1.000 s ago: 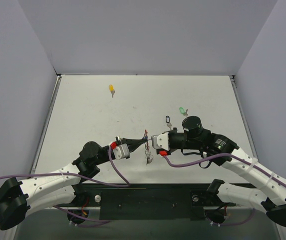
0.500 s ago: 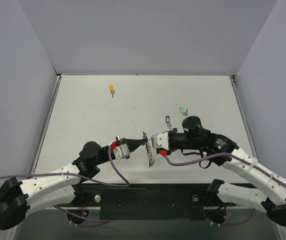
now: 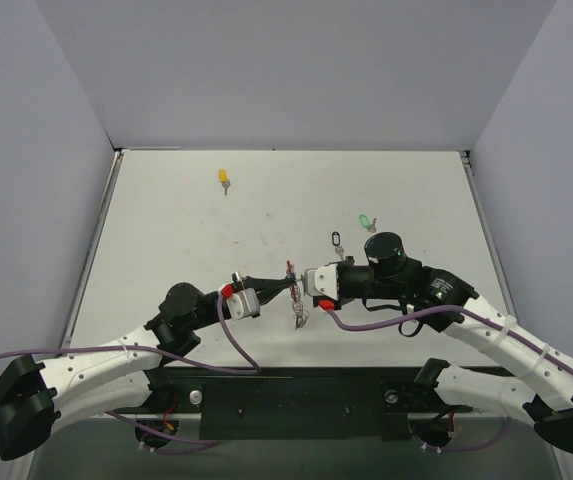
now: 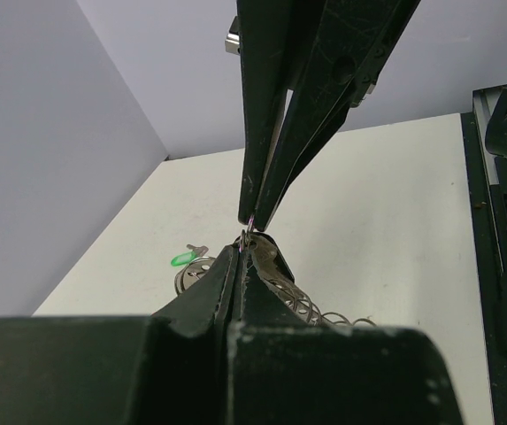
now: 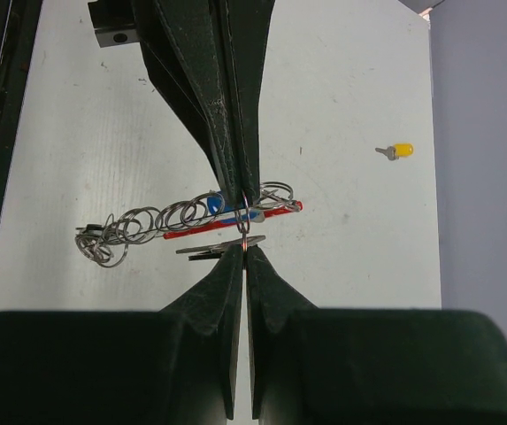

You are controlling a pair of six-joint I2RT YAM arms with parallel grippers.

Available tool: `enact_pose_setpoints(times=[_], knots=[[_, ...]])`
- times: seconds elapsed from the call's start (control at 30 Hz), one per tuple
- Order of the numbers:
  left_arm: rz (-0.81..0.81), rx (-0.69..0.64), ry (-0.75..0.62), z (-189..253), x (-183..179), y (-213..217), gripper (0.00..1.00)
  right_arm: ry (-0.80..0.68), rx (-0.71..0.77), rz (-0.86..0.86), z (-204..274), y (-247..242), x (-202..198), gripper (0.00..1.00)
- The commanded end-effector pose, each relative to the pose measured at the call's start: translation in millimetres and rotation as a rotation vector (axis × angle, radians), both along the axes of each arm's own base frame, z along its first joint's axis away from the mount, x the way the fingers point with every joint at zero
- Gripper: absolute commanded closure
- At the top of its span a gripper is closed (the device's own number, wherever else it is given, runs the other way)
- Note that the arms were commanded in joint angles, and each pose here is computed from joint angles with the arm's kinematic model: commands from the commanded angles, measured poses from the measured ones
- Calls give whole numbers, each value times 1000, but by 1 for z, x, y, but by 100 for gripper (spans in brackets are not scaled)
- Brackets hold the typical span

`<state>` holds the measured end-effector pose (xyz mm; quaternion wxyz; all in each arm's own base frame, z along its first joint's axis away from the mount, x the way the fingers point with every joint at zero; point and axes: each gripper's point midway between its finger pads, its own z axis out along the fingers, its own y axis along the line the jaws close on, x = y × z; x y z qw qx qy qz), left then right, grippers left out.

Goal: Put the keys on the keyring

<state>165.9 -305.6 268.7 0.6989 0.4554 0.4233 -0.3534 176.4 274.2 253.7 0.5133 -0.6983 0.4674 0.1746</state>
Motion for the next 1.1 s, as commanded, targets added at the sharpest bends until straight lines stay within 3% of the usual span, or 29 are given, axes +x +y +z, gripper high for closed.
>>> enact_pose_setpoints(times=[0.0,0.6,1.07], knots=[[-22,-60,-56,24,-5,-1,100,-10,57,34,14,12,-3,100],[-26,-22,-43,20,-5,-5,100,1,46,50,14,12,-8,100],[31,-14,56,23,7,-4,100,-50,-40,77,0,7,-9,100]])
